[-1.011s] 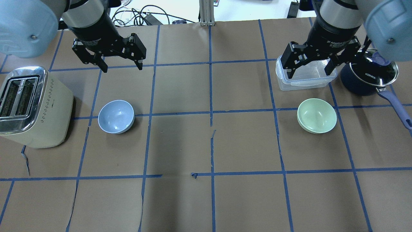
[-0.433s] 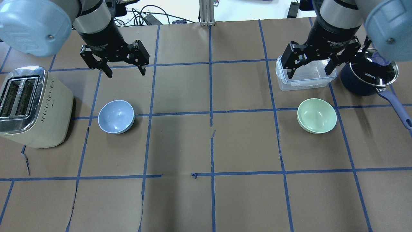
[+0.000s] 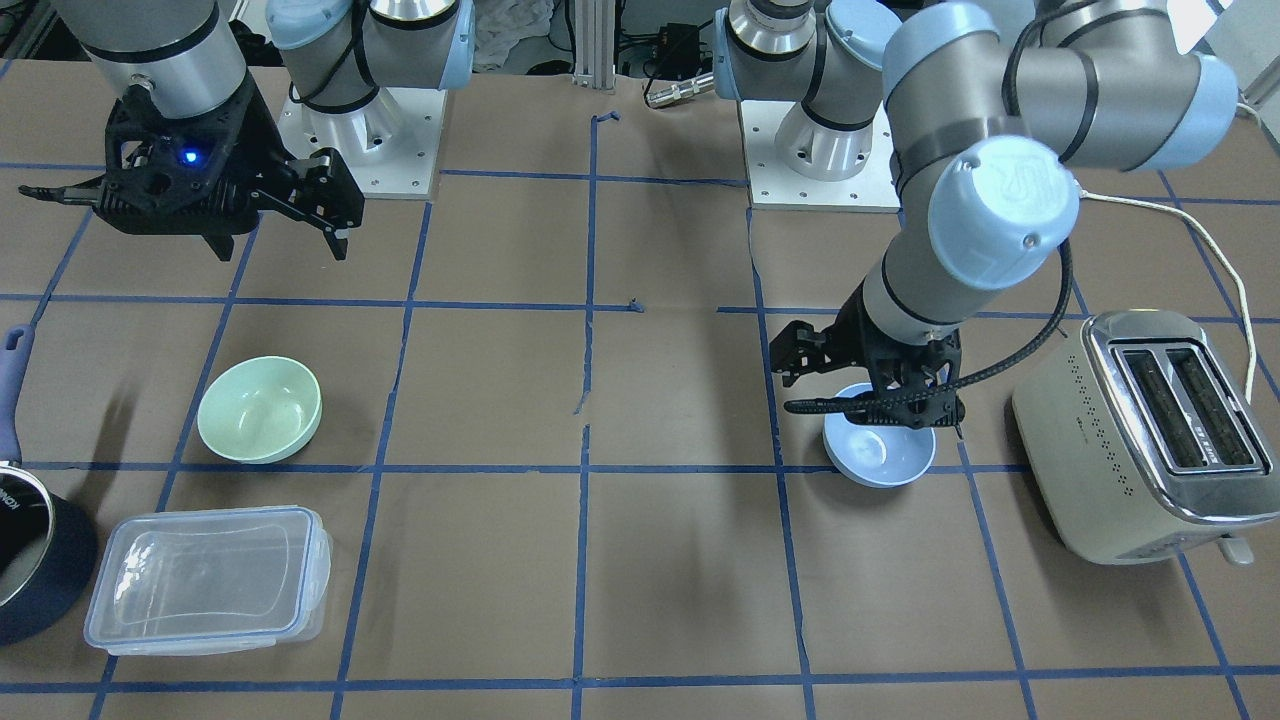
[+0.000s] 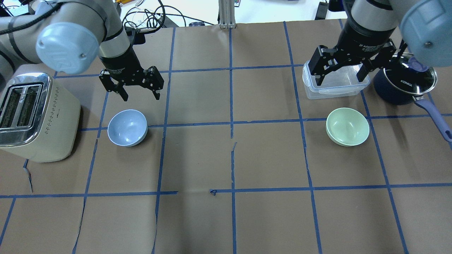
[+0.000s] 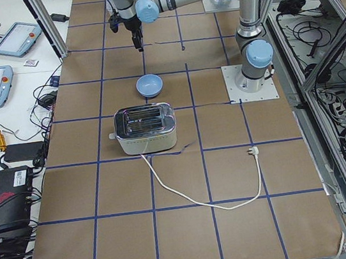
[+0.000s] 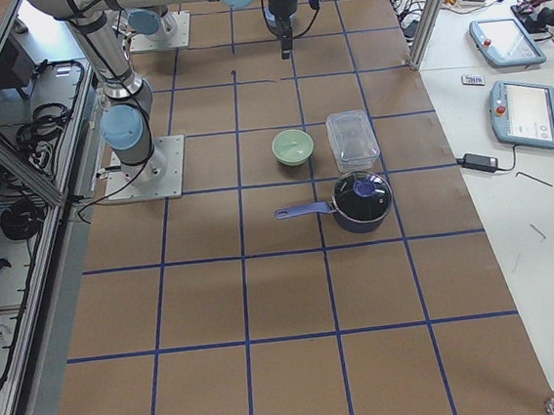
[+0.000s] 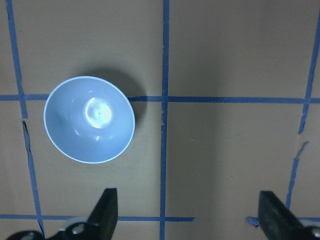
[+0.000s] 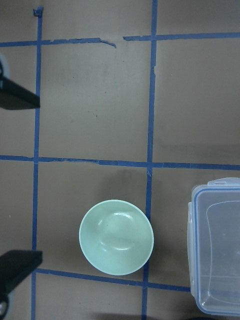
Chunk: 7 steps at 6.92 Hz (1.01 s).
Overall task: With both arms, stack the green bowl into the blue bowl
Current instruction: 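Lower left gripper onto blue bowl rim while right gripper grips green bowl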
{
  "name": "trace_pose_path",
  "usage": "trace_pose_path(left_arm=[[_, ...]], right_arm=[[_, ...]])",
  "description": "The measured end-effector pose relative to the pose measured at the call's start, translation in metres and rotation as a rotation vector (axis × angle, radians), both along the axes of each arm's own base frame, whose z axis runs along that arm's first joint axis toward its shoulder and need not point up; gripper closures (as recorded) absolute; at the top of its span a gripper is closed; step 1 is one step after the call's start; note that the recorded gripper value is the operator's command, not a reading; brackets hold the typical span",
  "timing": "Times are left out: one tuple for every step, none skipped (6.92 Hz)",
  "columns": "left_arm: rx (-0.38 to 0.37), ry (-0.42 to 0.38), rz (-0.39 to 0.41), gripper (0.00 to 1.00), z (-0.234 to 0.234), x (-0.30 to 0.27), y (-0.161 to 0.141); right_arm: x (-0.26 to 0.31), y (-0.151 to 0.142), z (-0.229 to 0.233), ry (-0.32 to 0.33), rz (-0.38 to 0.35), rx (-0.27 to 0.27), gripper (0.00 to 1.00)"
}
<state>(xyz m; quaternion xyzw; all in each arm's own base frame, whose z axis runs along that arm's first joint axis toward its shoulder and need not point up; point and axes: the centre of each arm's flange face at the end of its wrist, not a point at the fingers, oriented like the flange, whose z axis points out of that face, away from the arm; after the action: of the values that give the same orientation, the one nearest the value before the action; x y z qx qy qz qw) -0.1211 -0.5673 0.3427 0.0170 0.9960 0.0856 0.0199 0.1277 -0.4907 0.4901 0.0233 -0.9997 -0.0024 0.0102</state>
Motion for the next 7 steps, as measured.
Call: trace_pose_path(left_arm=[[-0.025, -0.046, -0.059, 0.0, -0.043, 0.01, -0.004], [-0.033, -0.073, -0.117, 0.0, -0.081, 0.017, -0.002], [-0.009, -0.077, -0.137, 0.34, -0.109, 0.021, 0.001], [0.025, -0.069, -0.141, 0.94, -0.129, 0.022, 0.003], [0.051, -0.058, -0.145, 1.0, -0.141, 0.022, 0.003], [0.065, -0.052, -0.146, 1.0, -0.145, 0.023, 0.004], [0.067, -0.051, -0.143, 1.0, -0.144, 0.024, 0.005]], right_arm=[[-0.001, -0.002, -0.002, -0.003, -0.002, 0.005, 0.0], [-0.006, -0.006, -0.01, -0.003, -0.011, 0.025, 0.0], [-0.014, -0.016, -0.027, -0.002, -0.029, 0.062, 0.0], [-0.024, -0.027, -0.045, -0.002, -0.048, 0.092, 0.0], [-0.042, -0.036, -0.064, -0.003, -0.078, 0.118, 0.0], [-0.062, -0.047, -0.089, -0.01, -0.109, 0.136, 0.0], [-0.081, -0.058, -0.124, -0.013, -0.127, 0.133, 0.0]])
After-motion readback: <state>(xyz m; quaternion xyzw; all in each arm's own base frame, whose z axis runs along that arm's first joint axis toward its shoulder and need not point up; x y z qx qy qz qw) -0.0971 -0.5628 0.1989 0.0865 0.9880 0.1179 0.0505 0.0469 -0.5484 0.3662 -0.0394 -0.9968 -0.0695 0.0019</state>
